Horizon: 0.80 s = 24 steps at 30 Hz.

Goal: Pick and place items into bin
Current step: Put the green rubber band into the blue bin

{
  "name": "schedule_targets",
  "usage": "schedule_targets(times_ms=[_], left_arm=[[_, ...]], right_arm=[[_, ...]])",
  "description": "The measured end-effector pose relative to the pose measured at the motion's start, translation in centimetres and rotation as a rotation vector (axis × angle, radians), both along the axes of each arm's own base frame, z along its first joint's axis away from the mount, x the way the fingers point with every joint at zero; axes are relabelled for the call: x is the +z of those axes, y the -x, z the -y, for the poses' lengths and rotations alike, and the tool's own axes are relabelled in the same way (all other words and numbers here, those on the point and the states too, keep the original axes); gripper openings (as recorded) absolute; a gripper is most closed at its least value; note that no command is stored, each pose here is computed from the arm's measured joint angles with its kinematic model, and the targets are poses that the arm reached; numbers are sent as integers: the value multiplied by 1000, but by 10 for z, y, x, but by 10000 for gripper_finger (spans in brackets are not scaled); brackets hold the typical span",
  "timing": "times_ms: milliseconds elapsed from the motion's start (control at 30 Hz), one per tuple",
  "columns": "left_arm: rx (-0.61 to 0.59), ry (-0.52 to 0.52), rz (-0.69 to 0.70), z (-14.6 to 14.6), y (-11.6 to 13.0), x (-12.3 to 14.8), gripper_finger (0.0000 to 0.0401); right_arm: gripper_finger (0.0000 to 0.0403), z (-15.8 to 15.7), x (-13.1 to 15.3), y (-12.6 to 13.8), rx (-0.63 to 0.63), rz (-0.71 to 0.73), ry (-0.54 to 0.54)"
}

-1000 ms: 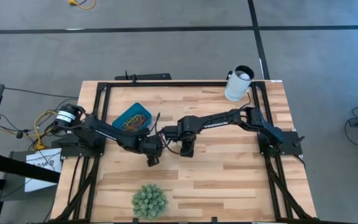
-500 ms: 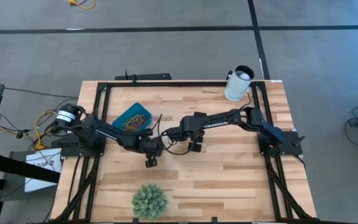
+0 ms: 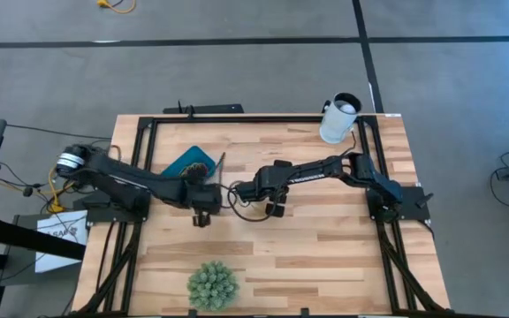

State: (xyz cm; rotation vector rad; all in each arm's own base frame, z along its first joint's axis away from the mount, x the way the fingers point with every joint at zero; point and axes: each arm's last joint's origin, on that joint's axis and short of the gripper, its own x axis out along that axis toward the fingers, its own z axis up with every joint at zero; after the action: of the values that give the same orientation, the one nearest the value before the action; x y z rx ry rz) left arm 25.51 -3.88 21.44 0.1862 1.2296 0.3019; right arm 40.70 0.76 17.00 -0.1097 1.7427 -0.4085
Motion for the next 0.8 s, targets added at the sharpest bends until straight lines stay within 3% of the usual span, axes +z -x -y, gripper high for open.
schedule_targets(times_ms=[100, 233, 433, 567, 800], left_arm=[[25, -39, 43, -4, 15, 33, 0], [158, -141, 52, -17, 48, 60, 0], [338, -180, 98, -34, 87, 74, 0], [370, -123, 104, -39, 97, 60, 0], [380, -44, 43, -45, 106, 6, 0]], right_arm=[[124, 0, -1, -3, 0, 31, -2], [124, -2, -1, -6, 4, 62, -3], [124, -6, -2, -12, 12, 127, -7], [124, -10, -2, -14, 21, 154, -12], [124, -21, -2, -14, 46, 157, -14]])
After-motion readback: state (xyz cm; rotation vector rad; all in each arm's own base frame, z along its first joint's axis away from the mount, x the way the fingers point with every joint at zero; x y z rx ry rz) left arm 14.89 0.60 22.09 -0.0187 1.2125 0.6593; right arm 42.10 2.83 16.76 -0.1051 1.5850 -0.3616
